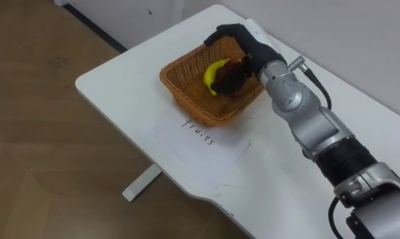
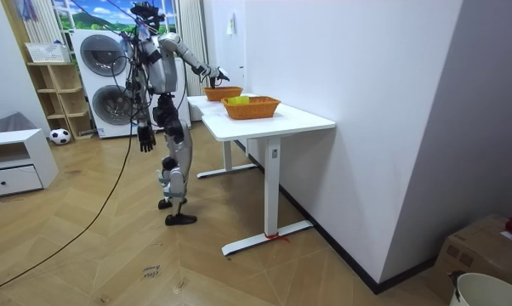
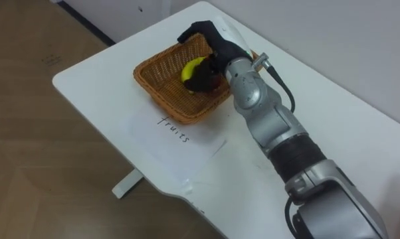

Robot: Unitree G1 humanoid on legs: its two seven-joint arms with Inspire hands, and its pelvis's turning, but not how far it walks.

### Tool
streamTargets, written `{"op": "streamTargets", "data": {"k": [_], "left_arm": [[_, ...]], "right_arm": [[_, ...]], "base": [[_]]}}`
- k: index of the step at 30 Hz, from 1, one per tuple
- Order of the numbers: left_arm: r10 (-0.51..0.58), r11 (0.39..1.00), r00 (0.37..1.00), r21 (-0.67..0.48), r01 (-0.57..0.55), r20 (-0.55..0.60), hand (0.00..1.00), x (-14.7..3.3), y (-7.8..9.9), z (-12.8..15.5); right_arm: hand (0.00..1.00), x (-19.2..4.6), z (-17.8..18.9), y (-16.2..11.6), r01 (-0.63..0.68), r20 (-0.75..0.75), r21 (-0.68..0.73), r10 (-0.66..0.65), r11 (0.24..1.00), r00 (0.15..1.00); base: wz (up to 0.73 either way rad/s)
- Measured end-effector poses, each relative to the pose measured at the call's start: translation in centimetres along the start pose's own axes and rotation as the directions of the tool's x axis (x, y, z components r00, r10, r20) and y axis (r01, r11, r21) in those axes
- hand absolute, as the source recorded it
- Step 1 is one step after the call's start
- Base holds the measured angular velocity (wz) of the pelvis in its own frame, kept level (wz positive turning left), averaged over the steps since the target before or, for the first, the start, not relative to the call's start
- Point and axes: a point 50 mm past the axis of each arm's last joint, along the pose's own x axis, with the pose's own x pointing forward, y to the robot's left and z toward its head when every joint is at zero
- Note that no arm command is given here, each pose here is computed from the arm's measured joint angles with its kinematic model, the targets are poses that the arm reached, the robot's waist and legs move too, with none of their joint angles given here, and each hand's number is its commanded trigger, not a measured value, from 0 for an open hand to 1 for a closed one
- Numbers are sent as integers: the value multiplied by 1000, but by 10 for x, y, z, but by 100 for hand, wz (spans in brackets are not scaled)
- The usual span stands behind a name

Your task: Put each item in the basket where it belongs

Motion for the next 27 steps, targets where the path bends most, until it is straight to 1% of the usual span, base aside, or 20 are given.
{"op": "streamTargets", "data": {"k": [9, 15, 17, 23, 27], "left_arm": [[-12, 1000, 1000, -3, 12, 18, 0, 2, -1, 10], [-7, 1000, 1000, -4, 7, 13, 0, 3, 1, 11], [-7, 1000, 1000, -5, 7, 16, 0, 3, 1, 12], [-2, 1000, 1000, -8, 2, 21, 0, 4, 3, 17], [18, 999, 999, -32, -17, 35, 0, 4, 8, 21]], "right_arm": [[0, 0, 1, -2, 8, 11, 16, -8, 1000, 1000], [0, 2, 11, -9, 32, 47, 9, -33, 999, 998], [0, 1, 23, -14, 51, 100, 20, -53, 998, 994], [0, -2, 37, -26, 118, 164, 0, -117, 993, 979], [0, -7, 42, -47, 184, 203, -32, -174, 982, 964]], "base": [[0], [0], [0], [-8], [-18]]}}
